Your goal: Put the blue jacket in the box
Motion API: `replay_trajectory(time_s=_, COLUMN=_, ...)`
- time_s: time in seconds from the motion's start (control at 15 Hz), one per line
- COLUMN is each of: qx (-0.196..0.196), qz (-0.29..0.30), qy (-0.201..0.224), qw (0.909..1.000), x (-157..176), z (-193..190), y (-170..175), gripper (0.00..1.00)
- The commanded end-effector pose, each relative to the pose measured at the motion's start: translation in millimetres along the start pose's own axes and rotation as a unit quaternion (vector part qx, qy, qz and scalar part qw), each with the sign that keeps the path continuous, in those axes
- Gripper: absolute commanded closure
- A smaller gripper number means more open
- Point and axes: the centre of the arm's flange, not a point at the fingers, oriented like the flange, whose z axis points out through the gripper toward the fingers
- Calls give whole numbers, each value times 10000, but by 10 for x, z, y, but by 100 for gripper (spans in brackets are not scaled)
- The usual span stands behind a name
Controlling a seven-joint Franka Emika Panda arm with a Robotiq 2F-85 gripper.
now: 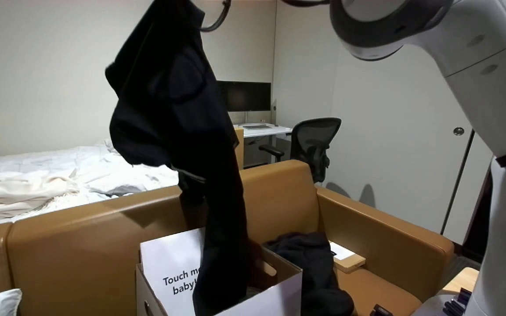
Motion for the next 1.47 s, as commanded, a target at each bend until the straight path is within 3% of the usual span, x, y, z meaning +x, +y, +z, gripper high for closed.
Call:
replay_trajectory(time_s=0.0, qx=116, qz=-183, qy=-1018, qw=9946, x=-172, z=1048, y=133, gripper=99)
replay_trajectory(time_s=0.27, qx=13, qz=-257, qy=-2253, qw=9739, x=-491, z=2056, y=489, gripper=99)
replay_trajectory(time_s=0.33, qx=-309, qz=-259, qy=-2549, qw=9661, x=-375, z=2075, y=547, gripper=99)
replay_trajectory(time_s=0.4, qx=-793, qz=-212, qy=-2439, qw=9663, x=-151, z=1957, y=551, gripper=99)
replay_trajectory(time_s=0.47, qx=-537, qz=-150, qy=-2283, qw=9720, x=-222, z=2232, y=178, gripper=96)
replay_trajectory(time_s=0.67, qx=-831, qz=-85, qy=-2384, qw=9676, x=-87, z=2164, y=365, gripper=99)
replay_trajectory(time_s=0.8, qx=-648, qz=-16, qy=-3152, qw=9468, x=-522, z=2564, y=566, gripper=99)
replay_trajectory(time_s=0.93, qx=-474, qz=-3, qy=-3618, qw=9310, x=-862, z=2866, y=617, gripper=99)
replay_trajectory(time_s=1.07, qx=-483, qz=-13, qy=-4160, qw=9081, x=-1112, z=3218, y=680, gripper=99)
replay_trajectory(time_s=1.27, qx=-775, qz=81, qy=-4893, qw=8686, x=-1476, z=3689, y=846, gripper=99)
replay_trajectory(time_s=1.4, qx=-1223, qz=355, qy=-5112, qw=8500, x=-1609, z=3945, y=1042, gripper=99)
